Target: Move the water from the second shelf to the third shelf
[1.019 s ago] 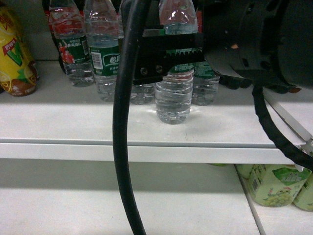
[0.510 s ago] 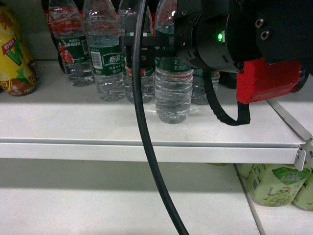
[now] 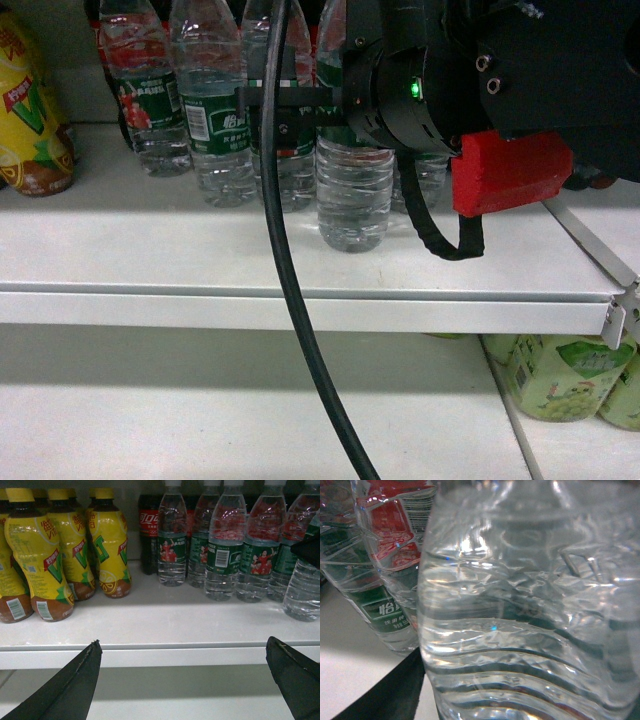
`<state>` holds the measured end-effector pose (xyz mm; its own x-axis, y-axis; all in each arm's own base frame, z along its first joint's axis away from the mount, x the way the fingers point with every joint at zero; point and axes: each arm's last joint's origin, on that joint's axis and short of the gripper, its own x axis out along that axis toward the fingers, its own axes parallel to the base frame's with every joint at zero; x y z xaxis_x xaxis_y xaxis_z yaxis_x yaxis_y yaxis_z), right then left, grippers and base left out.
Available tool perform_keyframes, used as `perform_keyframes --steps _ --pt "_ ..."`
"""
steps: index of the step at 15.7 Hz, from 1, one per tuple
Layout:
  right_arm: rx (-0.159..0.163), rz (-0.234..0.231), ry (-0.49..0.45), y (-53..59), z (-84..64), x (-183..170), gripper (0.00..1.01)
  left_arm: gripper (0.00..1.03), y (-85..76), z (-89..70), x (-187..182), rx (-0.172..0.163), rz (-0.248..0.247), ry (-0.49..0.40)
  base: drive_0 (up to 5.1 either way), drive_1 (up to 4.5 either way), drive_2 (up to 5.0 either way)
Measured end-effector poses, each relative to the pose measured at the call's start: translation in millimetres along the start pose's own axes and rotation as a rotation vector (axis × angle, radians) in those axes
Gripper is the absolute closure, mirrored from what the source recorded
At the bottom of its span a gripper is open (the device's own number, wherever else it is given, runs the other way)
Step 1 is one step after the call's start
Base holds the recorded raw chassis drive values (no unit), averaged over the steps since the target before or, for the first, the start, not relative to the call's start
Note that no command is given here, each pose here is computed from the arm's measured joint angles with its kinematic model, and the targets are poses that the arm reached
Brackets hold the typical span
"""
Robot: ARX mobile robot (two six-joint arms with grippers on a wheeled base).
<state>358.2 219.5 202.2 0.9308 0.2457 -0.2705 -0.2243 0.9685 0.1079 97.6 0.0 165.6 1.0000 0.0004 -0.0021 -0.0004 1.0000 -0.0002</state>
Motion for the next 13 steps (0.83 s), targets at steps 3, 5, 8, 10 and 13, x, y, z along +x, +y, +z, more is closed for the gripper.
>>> perform_keyframes --steps 3,5,8,10,13 --pt "0.011 -0.008 0.001 2.1 0.1 0 0.34 0.05 0.0 0.0 0 0.0 0.0 0.0 0.0 0.0 0.0" --pt "0.015 -0.011 0.004 2.3 0.9 0 0.5 0.05 0.0 0.0 0 0.0 0.0 0.0 0.0 0.0 0.0" --pt "0.018 -0.007 -0.004 2.0 0.2 -1 0.58 0.05 0.0 0.0 0 0.0 0.0 0.0 0.0 0.0 0.0" --pt "0.021 0.01 0.001 -1.0 -2.1 -10 0.58 0.05 0.0 0.0 0 0.0 0.0 0.0 0.0 0.0 0.0" --pt "0.036 0.027 0.022 -14.6 -5.0 -38 0.58 0.05 0.0 0.0 0 0.0 0.0 0.0 0.0 0.0 0.0"
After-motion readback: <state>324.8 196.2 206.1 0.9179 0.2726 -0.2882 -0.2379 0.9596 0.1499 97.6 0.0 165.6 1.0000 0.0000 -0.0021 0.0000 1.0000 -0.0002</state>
